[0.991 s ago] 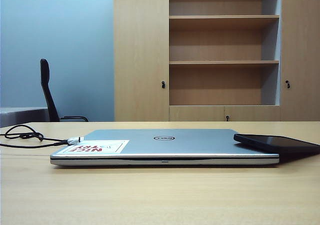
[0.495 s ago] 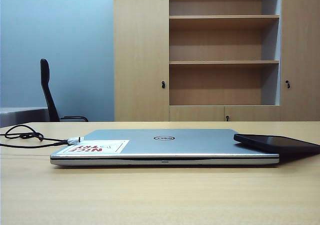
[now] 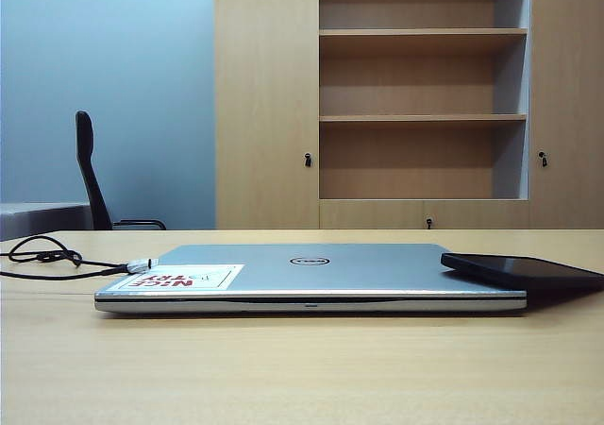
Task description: Pick up the charging cable and the phone, plug the charging cable into the charging port on the phone, and finally place them back on the table.
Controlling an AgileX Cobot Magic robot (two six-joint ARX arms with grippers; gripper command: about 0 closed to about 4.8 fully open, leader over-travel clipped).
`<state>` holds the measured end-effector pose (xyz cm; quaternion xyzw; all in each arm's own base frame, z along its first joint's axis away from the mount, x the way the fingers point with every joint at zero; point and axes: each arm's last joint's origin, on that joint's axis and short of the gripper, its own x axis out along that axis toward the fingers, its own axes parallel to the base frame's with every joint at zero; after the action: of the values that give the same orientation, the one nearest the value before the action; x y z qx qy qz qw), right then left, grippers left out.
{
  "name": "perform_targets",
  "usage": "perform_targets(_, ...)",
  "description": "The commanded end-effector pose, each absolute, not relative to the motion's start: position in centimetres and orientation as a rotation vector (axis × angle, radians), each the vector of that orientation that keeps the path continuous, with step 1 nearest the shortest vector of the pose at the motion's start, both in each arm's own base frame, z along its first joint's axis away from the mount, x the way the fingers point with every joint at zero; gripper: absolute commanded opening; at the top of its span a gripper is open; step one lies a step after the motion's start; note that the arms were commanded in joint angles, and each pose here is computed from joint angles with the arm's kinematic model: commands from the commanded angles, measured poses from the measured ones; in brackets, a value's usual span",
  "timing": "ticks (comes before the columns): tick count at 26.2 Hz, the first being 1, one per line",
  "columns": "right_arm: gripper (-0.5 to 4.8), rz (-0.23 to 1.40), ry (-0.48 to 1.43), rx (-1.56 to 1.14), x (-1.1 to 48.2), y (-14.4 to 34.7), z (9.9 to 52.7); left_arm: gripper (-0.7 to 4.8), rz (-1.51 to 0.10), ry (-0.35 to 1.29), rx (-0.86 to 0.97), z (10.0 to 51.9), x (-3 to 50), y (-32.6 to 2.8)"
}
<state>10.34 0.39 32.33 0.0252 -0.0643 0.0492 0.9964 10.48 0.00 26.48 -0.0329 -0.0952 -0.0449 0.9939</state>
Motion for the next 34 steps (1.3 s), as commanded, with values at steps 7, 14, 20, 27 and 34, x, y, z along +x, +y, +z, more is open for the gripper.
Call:
perform_targets(7,-0.03,0.264,-0.129,0.059,11.0,2.3,33.4,-0.05,-0.239,-0.088,-0.057,26.6,14.1,-2.0)
perform_targets(14,-0.03,0.393,-0.07,-0.021,10.6,4.5,32.7,-0.06,-0.313,0.029,0.063,24.5,16.7,-3.7)
perform_targets(20,-0.02,0.569,0.056,-0.082,9.6,6.2,31.4,-0.05,-0.332,0.173,0.216,21.7,18.9,-4.1)
perform_targets(27,-0.02,0.671,0.09,-0.179,8.9,7.1,30.7,-0.06,-0.374,0.237,0.447,19.6,20.3,-4.4)
perform_targets(34,-0.02,0.678,0.089,-0.178,8.9,7.1,30.7,-0.05,-0.419,0.29,0.57,18.1,20.9,-4.7)
